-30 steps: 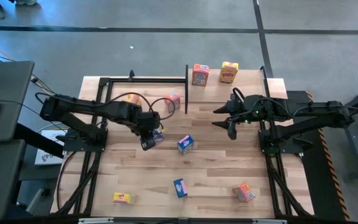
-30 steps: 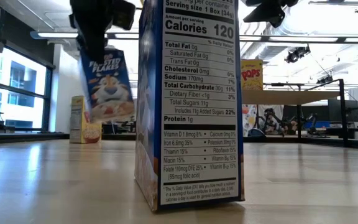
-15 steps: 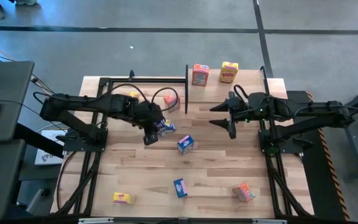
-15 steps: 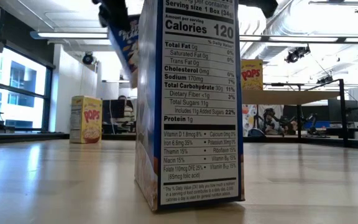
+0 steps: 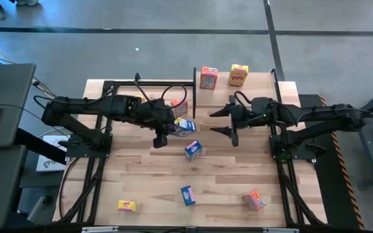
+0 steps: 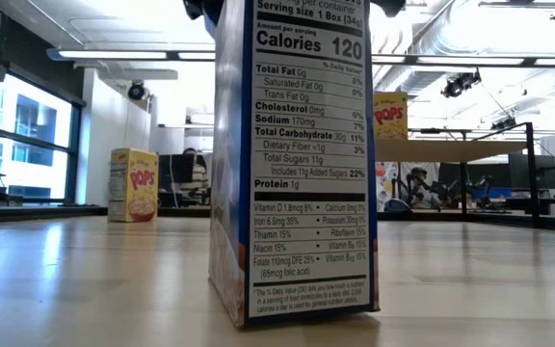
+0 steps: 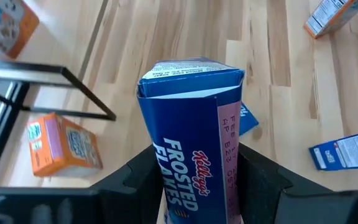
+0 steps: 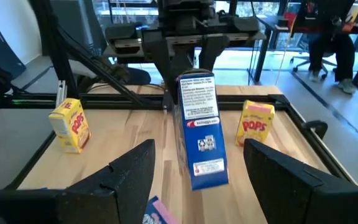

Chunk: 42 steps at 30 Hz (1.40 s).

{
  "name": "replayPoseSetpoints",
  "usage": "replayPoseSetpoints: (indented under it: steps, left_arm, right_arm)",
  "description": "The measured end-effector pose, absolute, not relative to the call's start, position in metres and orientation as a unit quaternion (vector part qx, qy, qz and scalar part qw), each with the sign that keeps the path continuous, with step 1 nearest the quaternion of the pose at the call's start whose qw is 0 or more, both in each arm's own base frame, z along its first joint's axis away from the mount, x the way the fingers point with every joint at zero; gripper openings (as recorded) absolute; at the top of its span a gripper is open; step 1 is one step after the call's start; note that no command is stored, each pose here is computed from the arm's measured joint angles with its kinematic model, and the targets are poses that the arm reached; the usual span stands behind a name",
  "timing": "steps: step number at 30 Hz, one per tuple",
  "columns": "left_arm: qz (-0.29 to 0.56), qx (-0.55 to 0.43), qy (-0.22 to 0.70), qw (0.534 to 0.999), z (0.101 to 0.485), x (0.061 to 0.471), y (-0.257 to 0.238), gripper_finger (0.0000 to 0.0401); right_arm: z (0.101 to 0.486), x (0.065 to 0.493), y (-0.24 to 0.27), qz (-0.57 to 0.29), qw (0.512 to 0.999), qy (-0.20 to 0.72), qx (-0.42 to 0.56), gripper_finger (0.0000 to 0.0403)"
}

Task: Stack cereal on shelf
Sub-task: Put the top left blue cereal box on the shelf

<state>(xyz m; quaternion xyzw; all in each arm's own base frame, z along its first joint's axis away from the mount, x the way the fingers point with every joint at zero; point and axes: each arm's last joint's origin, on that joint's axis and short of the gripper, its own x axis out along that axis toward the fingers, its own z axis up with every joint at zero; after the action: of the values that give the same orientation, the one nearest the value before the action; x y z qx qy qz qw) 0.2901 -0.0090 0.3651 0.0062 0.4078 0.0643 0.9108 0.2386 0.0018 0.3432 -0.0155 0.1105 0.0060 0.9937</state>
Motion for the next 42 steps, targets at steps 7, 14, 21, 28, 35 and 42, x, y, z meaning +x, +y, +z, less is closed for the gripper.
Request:
replayPoseSetpoints:
  steps: [7,14,21,28,35,42]
  left_arm:
    - [0.051,0.034,0.383,0.922,0.369,0.294,-0.009,0.0154]
    - [0.047,0.043,0.375,0.925,0.37,0.295,-0.009,0.0154]
    - [0.047,0.043,0.376,0.924,0.37,0.295,-0.009,0.0154]
    - [0.047,0.043,0.376,0.924,0.37,0.296,-0.009,0.0154]
    - [0.043,0.054,0.364,0.929,0.372,0.297,-0.009,0.0154]
    - [0.043,0.052,0.344,0.936,0.375,0.3,-0.01,0.0154]
  right_arm:
    - [0.327,0.262,0.002,0.01,0.992,0.127,-0.017,0.0239]
    - [0.315,0.283,0.002,0.012,0.992,0.121,-0.034,0.0239]
    - [0.313,0.291,0.002,0.004,0.994,0.098,-0.057,0.0239]
    - [0.314,0.293,0.002,0.006,0.992,0.091,-0.083,0.0239]
    - [0.315,0.293,0.002,0.016,0.992,0.086,-0.095,0.0239]
    - [0.316,0.293,0.0,0.017,0.992,0.078,-0.095,0.0239]
